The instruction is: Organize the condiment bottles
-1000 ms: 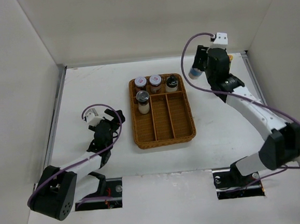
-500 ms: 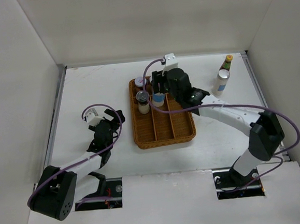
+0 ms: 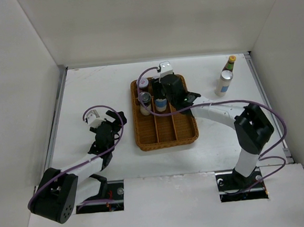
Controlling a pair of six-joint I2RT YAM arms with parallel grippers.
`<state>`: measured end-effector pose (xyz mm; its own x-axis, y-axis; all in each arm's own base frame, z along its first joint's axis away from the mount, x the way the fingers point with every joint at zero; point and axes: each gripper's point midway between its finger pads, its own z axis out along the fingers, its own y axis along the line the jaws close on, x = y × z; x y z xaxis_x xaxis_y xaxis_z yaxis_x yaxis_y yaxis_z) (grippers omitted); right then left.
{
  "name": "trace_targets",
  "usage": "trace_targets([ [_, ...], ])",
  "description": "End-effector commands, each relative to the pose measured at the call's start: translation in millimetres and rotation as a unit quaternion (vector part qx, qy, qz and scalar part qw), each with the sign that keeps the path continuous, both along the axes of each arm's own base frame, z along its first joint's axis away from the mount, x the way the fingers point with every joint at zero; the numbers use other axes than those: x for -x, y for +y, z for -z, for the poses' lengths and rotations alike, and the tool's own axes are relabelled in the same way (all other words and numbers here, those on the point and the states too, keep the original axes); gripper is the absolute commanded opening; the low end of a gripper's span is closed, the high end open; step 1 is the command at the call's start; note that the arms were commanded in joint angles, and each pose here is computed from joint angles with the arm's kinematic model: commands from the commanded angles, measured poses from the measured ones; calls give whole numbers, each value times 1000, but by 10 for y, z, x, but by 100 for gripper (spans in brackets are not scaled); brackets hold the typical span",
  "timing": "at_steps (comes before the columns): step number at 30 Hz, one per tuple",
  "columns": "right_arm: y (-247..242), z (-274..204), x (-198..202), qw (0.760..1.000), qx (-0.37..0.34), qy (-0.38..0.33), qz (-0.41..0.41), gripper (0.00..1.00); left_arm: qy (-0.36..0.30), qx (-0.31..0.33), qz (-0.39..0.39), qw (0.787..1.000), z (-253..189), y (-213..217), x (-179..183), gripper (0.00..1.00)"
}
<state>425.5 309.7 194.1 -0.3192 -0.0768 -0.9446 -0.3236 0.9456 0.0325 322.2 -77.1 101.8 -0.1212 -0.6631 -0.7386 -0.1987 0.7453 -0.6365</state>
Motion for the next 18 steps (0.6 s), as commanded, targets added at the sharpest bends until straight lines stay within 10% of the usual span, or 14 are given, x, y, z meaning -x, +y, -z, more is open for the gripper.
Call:
trace_targets([
  [1,16,-261,-137,998,-31,-58,21,55,-33,14,5,999,-185,-43,-60,95],
  [12,-150,-704,39,993,-70,-85,29,95,-33,15,8,999,-191,-67,-58,95],
  [18,-1156,-1300,-9,977,-124,-132,114,100,-33,15,11,999,-189,-77,-53,95],
])
